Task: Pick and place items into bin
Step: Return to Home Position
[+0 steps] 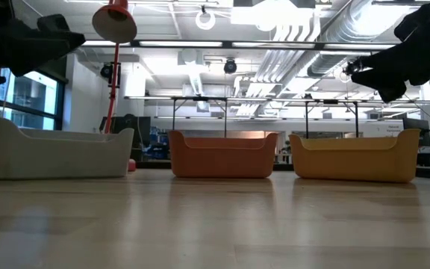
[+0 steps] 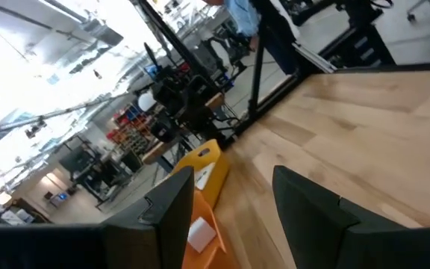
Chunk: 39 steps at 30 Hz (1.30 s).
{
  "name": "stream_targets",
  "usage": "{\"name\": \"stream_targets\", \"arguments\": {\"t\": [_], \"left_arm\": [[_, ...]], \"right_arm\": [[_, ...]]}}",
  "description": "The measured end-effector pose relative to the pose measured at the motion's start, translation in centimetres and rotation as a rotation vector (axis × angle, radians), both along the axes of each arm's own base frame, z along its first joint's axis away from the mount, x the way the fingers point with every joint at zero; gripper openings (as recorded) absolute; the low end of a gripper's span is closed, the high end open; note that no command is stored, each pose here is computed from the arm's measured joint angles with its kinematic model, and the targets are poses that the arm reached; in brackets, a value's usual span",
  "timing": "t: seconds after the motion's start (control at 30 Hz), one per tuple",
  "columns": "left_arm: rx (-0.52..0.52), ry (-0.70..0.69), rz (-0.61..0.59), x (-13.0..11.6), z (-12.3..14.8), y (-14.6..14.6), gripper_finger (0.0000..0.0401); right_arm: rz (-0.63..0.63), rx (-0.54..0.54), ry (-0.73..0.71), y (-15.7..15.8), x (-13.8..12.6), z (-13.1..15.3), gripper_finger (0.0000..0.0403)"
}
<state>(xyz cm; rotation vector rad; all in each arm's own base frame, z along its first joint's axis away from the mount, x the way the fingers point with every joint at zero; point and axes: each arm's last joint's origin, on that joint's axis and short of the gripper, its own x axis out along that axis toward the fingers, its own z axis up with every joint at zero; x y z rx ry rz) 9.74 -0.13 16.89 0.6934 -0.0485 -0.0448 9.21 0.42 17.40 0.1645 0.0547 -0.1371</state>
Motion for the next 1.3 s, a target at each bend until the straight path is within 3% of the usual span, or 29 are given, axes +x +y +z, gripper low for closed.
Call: {"name": "stream_targets", "arguments": {"t": [0.83, 0.97, 1.07, 1.3], "left_arm": [[-0.095, 0.016, 0.028, 0.01, -0.12, 0.09, 0.0172], [-0.095, 0.016, 0.028, 0.01, -0.12, 0.09, 0.0172], [-0.095, 0.016, 0.028, 0.01, -0.12, 0.09, 0.0172], [-0.095, 0.016, 0.028, 0.01, -0.12, 0.09, 0.0172]], "right_arm": [[-0.004, -0.041, 0.013, -0.02, 0.03, -0.06, 0.0237], [0.105, 0.098, 0.014, 0.33, 0.05, -0.15, 0.0239], [0.196, 0.101, 0.027, 0.59, 0.02, -0.24, 0.0240], [0.187, 0.057, -0.058, 0.58, 0.33, -0.30, 0.0237]]}}
